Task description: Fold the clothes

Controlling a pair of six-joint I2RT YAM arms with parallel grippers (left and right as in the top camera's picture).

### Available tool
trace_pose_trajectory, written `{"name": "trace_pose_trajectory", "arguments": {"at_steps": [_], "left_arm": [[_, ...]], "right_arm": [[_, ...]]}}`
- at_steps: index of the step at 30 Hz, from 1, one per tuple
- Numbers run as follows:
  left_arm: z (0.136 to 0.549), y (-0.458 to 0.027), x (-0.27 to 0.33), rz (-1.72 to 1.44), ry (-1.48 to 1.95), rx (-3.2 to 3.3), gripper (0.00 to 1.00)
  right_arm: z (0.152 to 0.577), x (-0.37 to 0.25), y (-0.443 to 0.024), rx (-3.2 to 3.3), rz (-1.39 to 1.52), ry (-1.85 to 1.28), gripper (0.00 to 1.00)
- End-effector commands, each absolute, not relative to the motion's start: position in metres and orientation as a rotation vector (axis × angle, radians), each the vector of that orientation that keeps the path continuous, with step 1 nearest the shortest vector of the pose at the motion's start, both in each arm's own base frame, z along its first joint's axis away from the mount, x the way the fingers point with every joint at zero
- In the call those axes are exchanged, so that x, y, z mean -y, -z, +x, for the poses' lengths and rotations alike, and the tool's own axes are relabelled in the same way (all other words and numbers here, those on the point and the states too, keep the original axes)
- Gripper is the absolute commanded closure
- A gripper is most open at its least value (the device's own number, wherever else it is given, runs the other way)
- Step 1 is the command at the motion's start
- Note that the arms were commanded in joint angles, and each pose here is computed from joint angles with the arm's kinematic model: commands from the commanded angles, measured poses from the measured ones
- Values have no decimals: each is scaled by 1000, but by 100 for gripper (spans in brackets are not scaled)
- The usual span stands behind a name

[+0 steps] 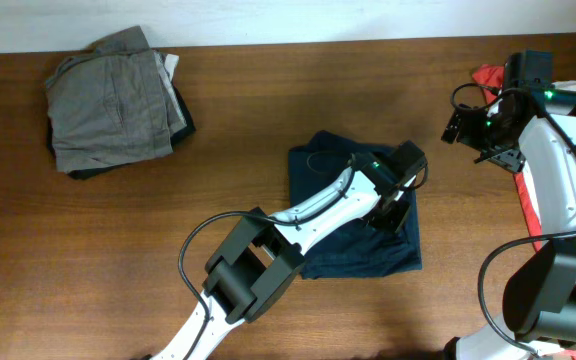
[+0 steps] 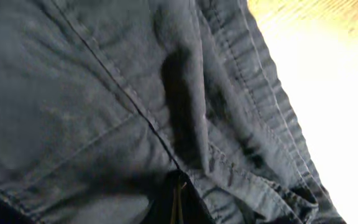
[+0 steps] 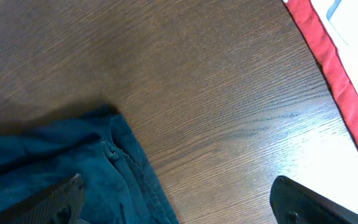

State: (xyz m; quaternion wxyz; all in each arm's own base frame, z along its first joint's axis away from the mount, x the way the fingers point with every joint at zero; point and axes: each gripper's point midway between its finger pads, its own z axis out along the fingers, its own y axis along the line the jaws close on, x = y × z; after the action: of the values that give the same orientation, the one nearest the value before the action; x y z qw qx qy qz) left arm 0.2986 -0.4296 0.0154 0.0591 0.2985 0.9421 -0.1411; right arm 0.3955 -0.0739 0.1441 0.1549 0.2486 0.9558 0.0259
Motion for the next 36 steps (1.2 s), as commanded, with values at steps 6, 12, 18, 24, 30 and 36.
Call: {"name": "trace_pose_trajectory", "arguments": {"at_steps": [6, 12, 18, 24, 30, 36], "left_arm": [[297, -38, 455, 914, 488, -2730, 100], [280, -31, 468, 967, 504, -2706, 100], [267, -64, 461, 989, 515, -2710, 100], [298, -184, 376, 792, 291, -2602, 67], [361, -159, 227, 352, 161, -2911, 1], [337, -68, 234, 436, 789, -2989, 1]], "right_arm": [[396, 76, -149, -2721, 725, -60, 1], [396, 76, -149, -2721, 725, -60, 1], [396, 76, -149, -2721, 725, -60, 1], [396, 76, -149, -2721, 725, -60, 1], [396, 76, -149, -2721, 725, -60, 1], [396, 76, -149, -2721, 725, -60, 1]]}}
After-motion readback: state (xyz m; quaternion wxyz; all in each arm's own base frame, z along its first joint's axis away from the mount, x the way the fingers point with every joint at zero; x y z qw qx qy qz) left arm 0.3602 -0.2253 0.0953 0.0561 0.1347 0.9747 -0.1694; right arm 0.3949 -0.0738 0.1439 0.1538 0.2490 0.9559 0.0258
